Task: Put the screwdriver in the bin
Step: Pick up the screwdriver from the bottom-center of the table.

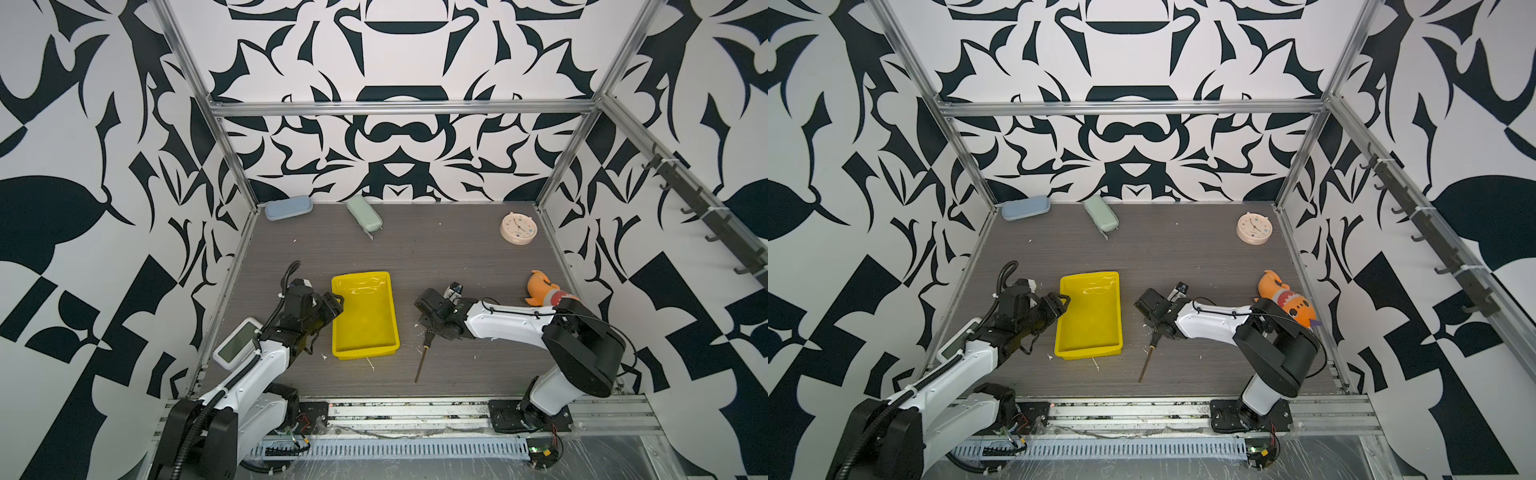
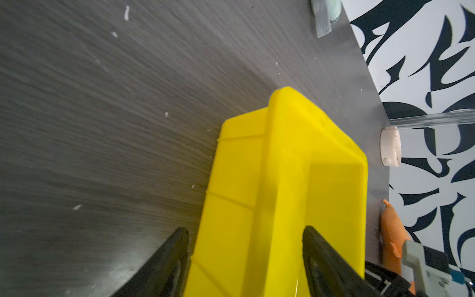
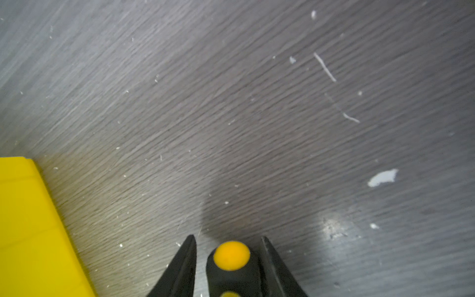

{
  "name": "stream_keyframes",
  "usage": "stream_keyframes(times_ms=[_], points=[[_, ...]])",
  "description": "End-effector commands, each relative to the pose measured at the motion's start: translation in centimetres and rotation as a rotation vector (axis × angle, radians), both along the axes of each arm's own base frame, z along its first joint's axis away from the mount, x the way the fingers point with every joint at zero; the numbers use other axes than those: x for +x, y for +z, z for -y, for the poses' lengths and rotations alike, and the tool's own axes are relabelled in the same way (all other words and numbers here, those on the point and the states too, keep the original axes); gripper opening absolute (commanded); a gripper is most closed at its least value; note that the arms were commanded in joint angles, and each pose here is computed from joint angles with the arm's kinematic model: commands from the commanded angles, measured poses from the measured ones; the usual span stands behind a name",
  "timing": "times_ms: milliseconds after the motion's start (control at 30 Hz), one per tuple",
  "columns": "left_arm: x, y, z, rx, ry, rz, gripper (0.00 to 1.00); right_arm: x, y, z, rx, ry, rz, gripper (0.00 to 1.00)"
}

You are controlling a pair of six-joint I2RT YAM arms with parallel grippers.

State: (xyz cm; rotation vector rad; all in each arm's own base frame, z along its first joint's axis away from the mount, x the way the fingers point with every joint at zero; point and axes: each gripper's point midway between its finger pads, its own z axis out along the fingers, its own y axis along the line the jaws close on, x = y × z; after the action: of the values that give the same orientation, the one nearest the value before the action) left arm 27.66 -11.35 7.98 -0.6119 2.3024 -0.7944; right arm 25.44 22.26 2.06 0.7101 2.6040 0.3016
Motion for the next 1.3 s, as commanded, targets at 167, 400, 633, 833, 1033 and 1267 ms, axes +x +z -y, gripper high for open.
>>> stream_keyframes(times_ms=[167, 400, 633, 833, 1033, 1267], points=[[1.3, 1.7, 1.3, -0.002, 0.037, 0.055, 0.73, -0.5, -0.3, 2.0, -0.128, 0.003, -0.020, 0.44], [1.6, 1.8, 1.6, 0.013, 0.030, 0.044, 0.74, -0.6, -0.6, 1.4, -0.130, 0.026, -0.049, 0.44], [-0.2, 3.4, -5.4, 0.369, 0.201, 0.019, 0.91, -0.5, -0.5, 1.4, -0.128, 0.019, -0.036, 0.28], [-2.0, 4.3, -9.7, 0.423, 0.409, 0.093, 0.99, 0.0, 0.0, 1.2, -0.132, 0.017, -0.023, 0.21], [-3.0, 3.0, -10.5, 0.404, 0.443, 0.129, 0.99, 1.6, 3.8, 2.5, -0.254, 0.063, 0.080, 0.17], [-2.7, 2.4, -10.0, 0.423, 0.412, 0.088, 0.99, 4.4, 12.2, 4.5, -0.402, 0.104, 0.327, 0.16]])
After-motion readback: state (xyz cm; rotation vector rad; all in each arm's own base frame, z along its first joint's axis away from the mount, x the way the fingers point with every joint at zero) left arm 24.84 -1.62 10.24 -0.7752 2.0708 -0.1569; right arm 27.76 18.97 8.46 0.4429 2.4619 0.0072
